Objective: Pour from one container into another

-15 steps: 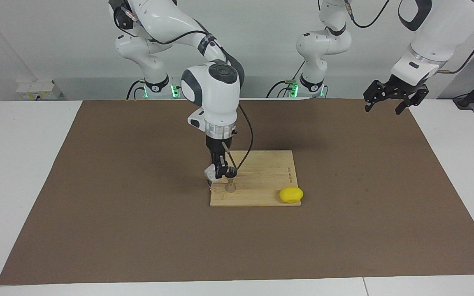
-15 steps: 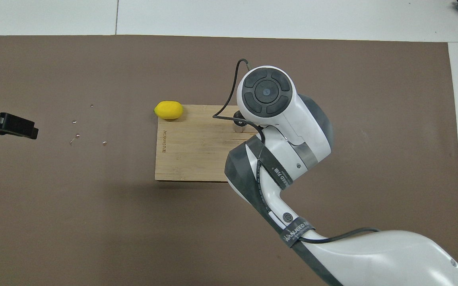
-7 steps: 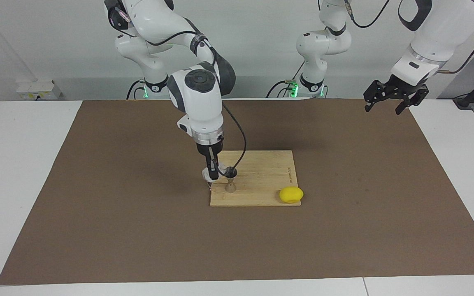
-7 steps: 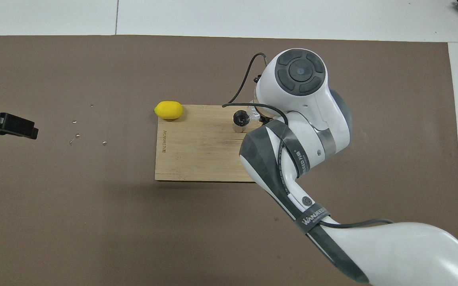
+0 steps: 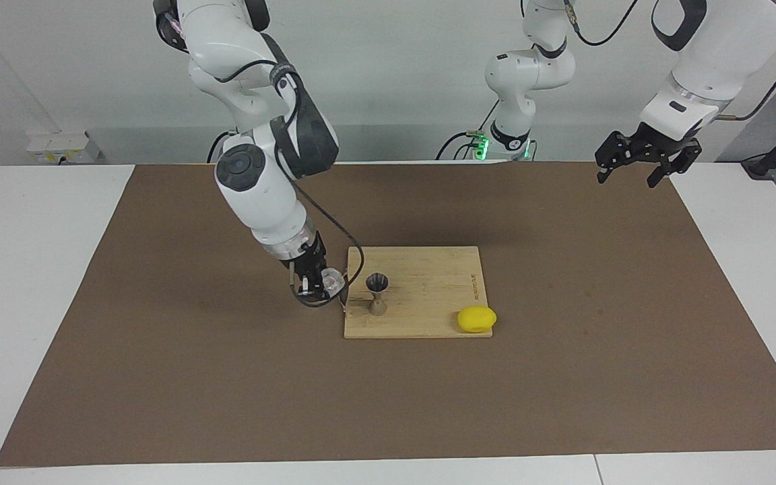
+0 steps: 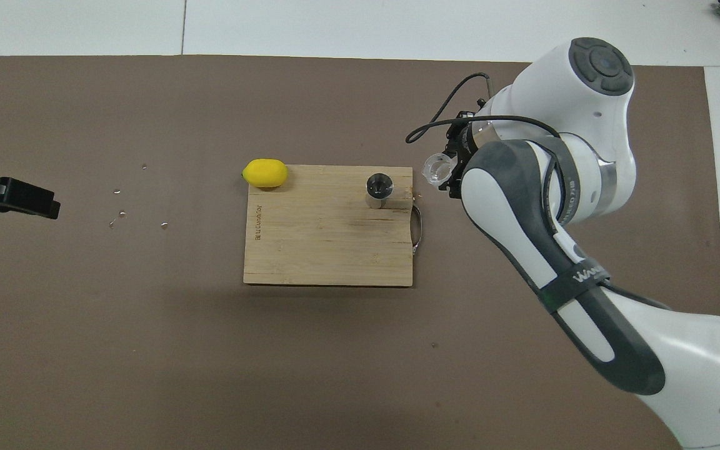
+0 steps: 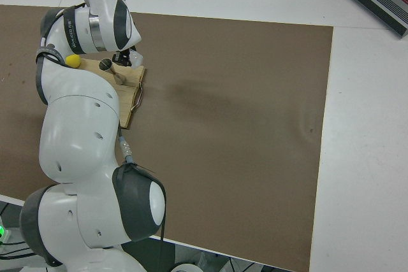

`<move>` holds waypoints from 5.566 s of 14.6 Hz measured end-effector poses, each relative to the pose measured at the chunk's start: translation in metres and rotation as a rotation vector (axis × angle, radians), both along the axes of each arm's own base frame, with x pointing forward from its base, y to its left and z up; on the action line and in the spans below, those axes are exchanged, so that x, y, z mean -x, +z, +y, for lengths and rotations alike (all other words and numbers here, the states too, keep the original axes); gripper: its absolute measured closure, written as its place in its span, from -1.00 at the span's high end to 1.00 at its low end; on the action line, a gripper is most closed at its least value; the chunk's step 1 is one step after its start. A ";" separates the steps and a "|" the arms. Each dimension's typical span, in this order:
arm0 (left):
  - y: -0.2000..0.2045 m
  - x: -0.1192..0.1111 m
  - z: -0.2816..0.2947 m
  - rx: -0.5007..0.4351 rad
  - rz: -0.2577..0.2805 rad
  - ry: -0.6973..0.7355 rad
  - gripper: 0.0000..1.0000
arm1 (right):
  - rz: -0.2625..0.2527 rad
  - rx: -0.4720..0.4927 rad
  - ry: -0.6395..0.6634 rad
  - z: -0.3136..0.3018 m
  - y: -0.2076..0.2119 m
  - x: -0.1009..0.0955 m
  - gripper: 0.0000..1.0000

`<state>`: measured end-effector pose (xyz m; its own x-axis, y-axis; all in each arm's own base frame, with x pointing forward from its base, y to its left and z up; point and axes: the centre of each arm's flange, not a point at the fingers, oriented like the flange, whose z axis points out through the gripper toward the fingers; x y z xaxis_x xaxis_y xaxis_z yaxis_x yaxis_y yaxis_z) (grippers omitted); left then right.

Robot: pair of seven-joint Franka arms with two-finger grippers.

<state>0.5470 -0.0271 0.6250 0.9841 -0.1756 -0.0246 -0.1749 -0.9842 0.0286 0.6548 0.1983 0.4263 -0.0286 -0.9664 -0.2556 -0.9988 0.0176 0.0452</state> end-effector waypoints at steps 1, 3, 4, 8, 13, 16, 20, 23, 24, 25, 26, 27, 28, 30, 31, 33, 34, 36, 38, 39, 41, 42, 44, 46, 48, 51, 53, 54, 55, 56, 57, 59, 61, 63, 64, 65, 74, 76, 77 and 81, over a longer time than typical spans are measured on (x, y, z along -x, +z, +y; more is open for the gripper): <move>0.000 0.000 0.000 0.000 0.000 0.000 1.00 | 0.017 -0.031 -0.003 -0.016 -0.007 -0.001 0.01; 0.000 0.000 0.000 0.000 0.000 0.000 1.00 | 0.041 -0.096 0.002 -0.055 -0.021 0.001 0.01; 0.000 0.000 0.000 0.000 0.000 0.000 1.00 | 0.050 -0.130 0.002 -0.076 -0.028 0.005 0.01; 0.000 0.000 0.000 0.000 0.000 0.000 1.00 | 0.060 -0.240 -0.001 -0.151 -0.052 0.027 0.01; 0.000 0.000 0.000 0.000 0.000 0.000 1.00 | 0.042 -0.353 0.023 -0.223 -0.089 0.069 0.01; 0.000 0.000 0.000 0.000 0.000 0.000 1.00 | 0.023 -0.398 0.028 -0.256 -0.109 0.086 0.01; 0.000 0.000 0.000 0.000 0.000 0.000 1.00 | 0.008 -0.428 0.033 -0.289 -0.131 0.099 0.01; 0.000 0.000 0.000 0.000 0.000 0.000 1.00 | 0.008 -0.442 0.038 -0.304 -0.147 0.104 0.01; 0.000 0.000 0.000 0.000 0.000 0.000 1.00 | 0.012 -0.447 0.030 -0.306 -0.150 0.105 0.01; 0.000 0.000 0.000 0.000 0.000 0.000 1.00 | 0.015 -0.458 0.017 -0.307 -0.152 0.108 0.01; 0.000 0.000 0.000 0.000 0.000 0.000 1.00 | 0.018 -0.465 0.006 -0.308 -0.155 0.111 0.01; 0.000 0.000 0.000 0.000 0.000 0.000 1.00 | 0.021 -0.467 0.001 -0.308 -0.157 0.112 0.01; 0.000 0.000 0.000 0.000 0.000 0.000 1.00 | 0.022 -0.467 0.000 -0.308 -0.158 0.113 0.12; 0.000 0.000 0.000 0.000 0.000 0.000 1.00 | 0.018 -0.466 0.001 -0.308 -0.156 0.113 0.54; 0.000 0.000 0.000 0.000 0.000 0.000 1.00 | 0.012 -0.463 0.001 -0.309 -0.152 0.113 0.74; 0.000 0.000 0.000 0.000 0.000 0.000 1.00 | -0.010 -0.454 -0.001 -0.313 -0.140 0.113 1.00; 0.000 0.000 0.000 0.000 0.000 0.000 1.00 | -0.024 -0.442 0.000 -0.318 -0.131 0.114 1.00; 0.000 0.000 0.000 0.000 0.000 0.000 1.00 | -0.049 -0.382 0.035 -0.327 -0.106 0.118 1.00; 0.000 0.000 0.000 0.000 0.000 0.000 1.00 | -0.065 -0.310 0.096 -0.329 -0.076 0.123 1.00; 0.000 0.000 0.000 0.000 0.000 0.000 1.00 | -0.070 -0.274 0.130 -0.327 -0.062 0.125 1.00; 0.000 0.000 0.000 0.000 0.000 0.000 1.00 | -0.083 -0.201 0.234 -0.316 -0.039 0.128 1.00; 0.000 0.000 0.000 0.000 0.000 0.000 1.00 | -0.096 -0.168 0.308 -0.303 -0.029 0.128 1.00; 0.000 0.000 0.000 0.000 0.000 0.000 1.00 | -0.119 -0.095 0.503 -0.273 -0.012 0.127 1.00; 0.000 0.000 0.000 0.000 0.000 0.000 1.00 | -0.135 -0.038 0.712 -0.243 -0.002 0.126 1.00; 0.000 0.000 0.000 0.000 0.000 0.000 1.00 | -0.152 -0.009 0.915 -0.212 0.002 0.125 1.00; 0.000 0.000 0.000 0.000 0.000 0.000 1.00 | -0.139 0.063 1.197 -0.171 0.015 0.124 1.00; 0.000 0.000 0.000 0.000 0.000 0.000 1.00 | -0.125 0.126 1.311 -0.145 0.037 0.121 1.00; 0.000 0.000 0.000 0.000 0.000 0.000 1.00 | -0.126 0.146 1.336 -0.139 0.052 0.119 1.00; 0.000 0.000 0.000 0.000 0.000 0.000 1.00 | -0.132 0.160 1.348 -0.137 0.070 0.116 1.00; 0.000 0.000 0.000 0.000 0.000 0.000 1.00 | -0.143 0.171 1.355 -0.138 0.089 0.113 1.00; 0.000 0.000 0.000 0.000 0.000 0.000 1.00 | -0.160 0.183 1.358 -0.140 0.108 0.111 1.00; 0.000 0.000 0.000 0.000 0.000 0.000 1.00 | -0.206 0.220 1.366 -0.144 0.145 0.108 1.00; 0.000 0.000 0.000 0.000 0.000 0.000 1.00 | -0.241 0.266 1.394 -0.151 0.174 0.106 1.00; 0.000 0.000 0.000 0.000 0.000 0.000 1.00 | -0.243 0.272 1.411 -0.157 0.185 0.107 1.00; 0.000 0.000 0.000 0.000 0.000 0.000 1.00 | -0.243 0.273 1.416 -0.157 0.187 0.107 1.00; 0.000 0.000 0.000 0.000 0.000 0.000 1.00 | -0.241 0.271 1.423 -0.156 0.188 0.108 1.00; 0.000 0.000 0.000 0.000 0.000 0.000 1.00 | -0.148 0.179 1.515 -0.147 0.184 0.124 1.00; 0.000 0.000 0.000 0.000 0.000 0.000 1.00 | -0.147 0.178 1.517 -0.147 0.183 0.124 1.00; 0.000 0.000 0.000 0.000 0.000 0.000 1.00 | -0.148 0.177 1.519 -0.147 0.183 0.124 1.00; 0.000 0.000 0.000 0.000 0.000 0.000 1.00 | -0.148 0.176 1.521 -0.147 0.183 0.124 1.00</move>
<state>0.5469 -0.0271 0.6251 0.9842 -0.1755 -0.0244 -0.1748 -0.9842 0.0286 0.5311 0.0512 0.6097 0.9960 -0.0739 -0.0501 -0.0712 -0.9960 0.0537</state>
